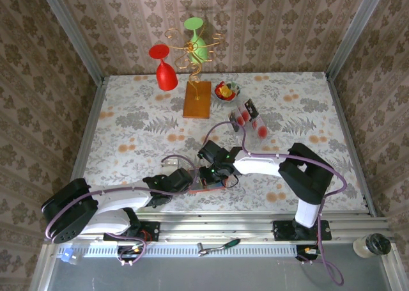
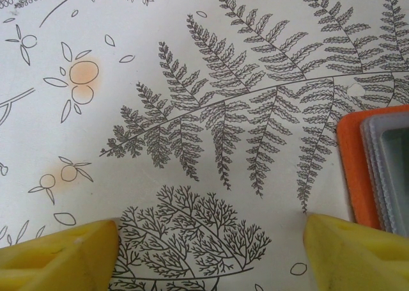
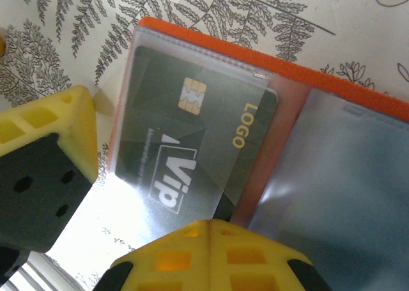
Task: Put the credit cards into the card holder
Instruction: Insert the credit card into the card slot, then close the card holder at the center of the table.
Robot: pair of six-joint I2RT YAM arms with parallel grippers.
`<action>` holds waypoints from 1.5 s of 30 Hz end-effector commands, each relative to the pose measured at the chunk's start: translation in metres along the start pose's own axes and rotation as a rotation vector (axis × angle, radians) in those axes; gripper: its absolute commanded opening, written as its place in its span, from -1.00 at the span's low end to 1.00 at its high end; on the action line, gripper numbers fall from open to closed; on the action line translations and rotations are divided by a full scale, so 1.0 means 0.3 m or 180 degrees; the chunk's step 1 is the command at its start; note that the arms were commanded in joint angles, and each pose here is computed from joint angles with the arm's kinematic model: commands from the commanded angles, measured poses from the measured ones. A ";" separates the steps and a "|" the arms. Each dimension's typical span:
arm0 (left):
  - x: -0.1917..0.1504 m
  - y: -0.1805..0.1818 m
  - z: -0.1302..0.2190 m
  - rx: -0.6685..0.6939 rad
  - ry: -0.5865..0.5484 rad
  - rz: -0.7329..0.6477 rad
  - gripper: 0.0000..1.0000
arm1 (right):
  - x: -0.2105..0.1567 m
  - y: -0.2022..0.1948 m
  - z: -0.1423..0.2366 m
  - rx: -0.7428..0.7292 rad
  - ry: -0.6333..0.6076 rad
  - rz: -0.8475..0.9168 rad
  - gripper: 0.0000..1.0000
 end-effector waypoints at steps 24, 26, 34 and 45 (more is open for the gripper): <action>0.082 -0.046 0.065 -0.0234 -0.0116 -0.0014 1.00 | -0.007 -0.198 0.335 -0.0681 -0.0635 -0.0130 0.19; 0.101 -0.047 0.079 -0.0251 -0.0162 -0.0009 1.00 | -0.023 -0.217 0.320 -0.0707 -0.0598 -0.0151 0.22; 0.182 -0.075 0.104 -0.0659 -0.0216 0.0244 1.00 | -0.052 -0.259 0.226 -0.0738 -0.0436 -0.0243 0.21; 0.230 -0.148 0.086 -0.1145 -0.0066 0.0284 1.00 | -0.080 -0.317 0.155 -0.0816 -0.0350 -0.0343 -0.59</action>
Point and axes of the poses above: each hand's point on the last joint's axis, 136 mm out from that joint toward the fingers, its own z axis back along the fingers, its own y axis along the line the jaws close on, x = y × z, the point moved 6 cm from there along z, back along the fingers, and after that the axes turned 3 degrees about z, right-handed, at the moved point
